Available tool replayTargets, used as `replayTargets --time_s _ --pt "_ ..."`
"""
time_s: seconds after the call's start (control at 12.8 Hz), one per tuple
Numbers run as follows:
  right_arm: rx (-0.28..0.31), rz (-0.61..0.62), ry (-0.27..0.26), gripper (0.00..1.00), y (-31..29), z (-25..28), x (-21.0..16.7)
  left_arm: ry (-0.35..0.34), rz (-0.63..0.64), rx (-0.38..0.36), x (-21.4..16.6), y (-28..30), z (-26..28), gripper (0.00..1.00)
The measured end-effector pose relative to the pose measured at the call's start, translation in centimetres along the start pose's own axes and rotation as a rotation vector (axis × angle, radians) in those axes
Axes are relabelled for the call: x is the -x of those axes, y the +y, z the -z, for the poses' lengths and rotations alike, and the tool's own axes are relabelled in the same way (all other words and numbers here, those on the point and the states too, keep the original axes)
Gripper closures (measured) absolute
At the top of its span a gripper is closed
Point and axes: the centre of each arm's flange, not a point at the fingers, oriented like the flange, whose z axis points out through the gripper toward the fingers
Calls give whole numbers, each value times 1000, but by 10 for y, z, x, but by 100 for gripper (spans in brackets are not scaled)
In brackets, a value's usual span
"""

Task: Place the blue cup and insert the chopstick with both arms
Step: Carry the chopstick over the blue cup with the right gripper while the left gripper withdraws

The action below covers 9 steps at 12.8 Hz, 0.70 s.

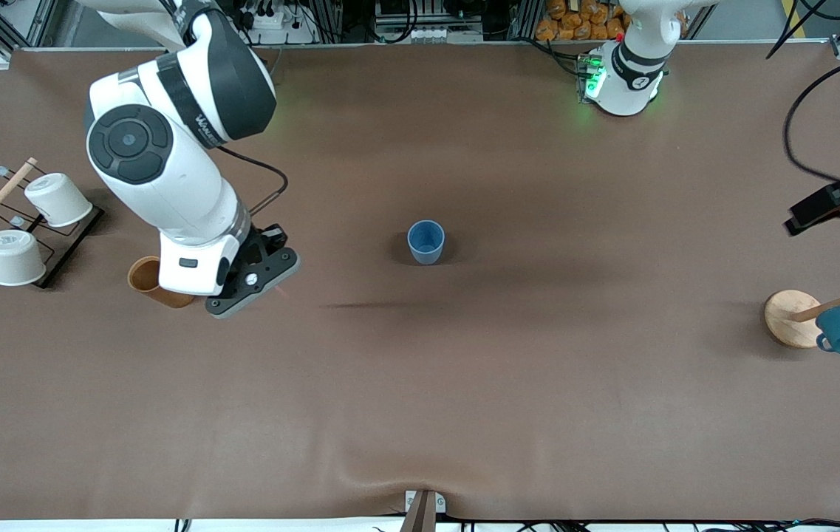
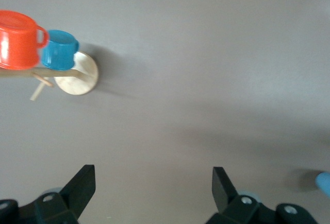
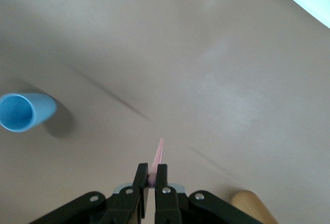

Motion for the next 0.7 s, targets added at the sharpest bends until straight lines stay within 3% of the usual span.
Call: replayTargets --time_s 0.39,0.7 --pt "-55 -97 77 91 -87 5 -20 -18 -25 3 21 -40 12 0" --pt "-76 -28 182 91 -196 13 -30 -20 -29 6 27 -40 13 0"
